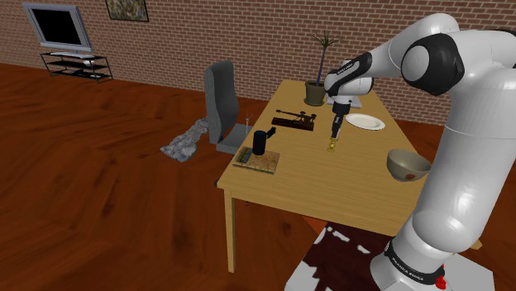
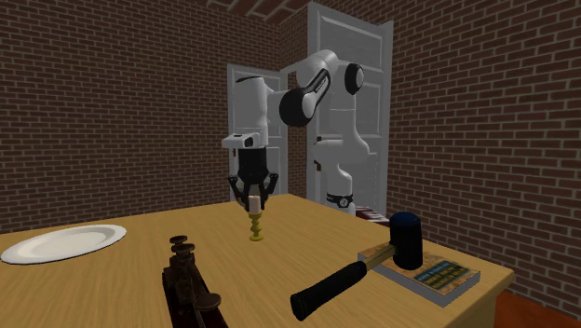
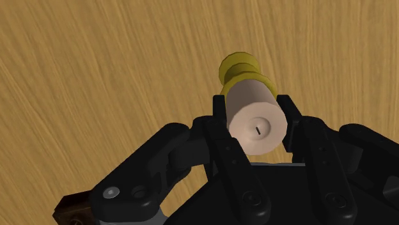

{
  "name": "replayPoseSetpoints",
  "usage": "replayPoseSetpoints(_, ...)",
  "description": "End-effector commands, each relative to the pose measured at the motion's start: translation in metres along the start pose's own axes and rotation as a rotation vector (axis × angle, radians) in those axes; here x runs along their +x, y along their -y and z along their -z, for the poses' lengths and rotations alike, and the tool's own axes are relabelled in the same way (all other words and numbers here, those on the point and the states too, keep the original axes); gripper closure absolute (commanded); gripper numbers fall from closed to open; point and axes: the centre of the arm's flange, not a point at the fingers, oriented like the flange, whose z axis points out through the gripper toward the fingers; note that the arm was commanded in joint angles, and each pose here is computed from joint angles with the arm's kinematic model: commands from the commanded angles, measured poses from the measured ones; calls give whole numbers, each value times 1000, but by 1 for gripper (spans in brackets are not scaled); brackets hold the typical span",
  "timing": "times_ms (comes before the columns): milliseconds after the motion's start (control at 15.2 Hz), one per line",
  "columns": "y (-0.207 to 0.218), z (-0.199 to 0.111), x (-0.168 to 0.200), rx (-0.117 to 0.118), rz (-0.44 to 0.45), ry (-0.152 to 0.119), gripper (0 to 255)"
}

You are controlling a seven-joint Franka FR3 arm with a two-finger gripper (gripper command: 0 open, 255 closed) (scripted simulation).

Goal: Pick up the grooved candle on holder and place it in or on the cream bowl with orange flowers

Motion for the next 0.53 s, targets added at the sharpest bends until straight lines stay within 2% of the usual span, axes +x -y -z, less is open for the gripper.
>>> replayPoseSetpoints(0, 0, 0, 0, 0, 0, 0, 255)
replayPoseSetpoints(330, 0, 0, 0, 0, 0, 0, 255)
replayPoseSetpoints(462, 0, 10, -1, 0, 0, 0, 255)
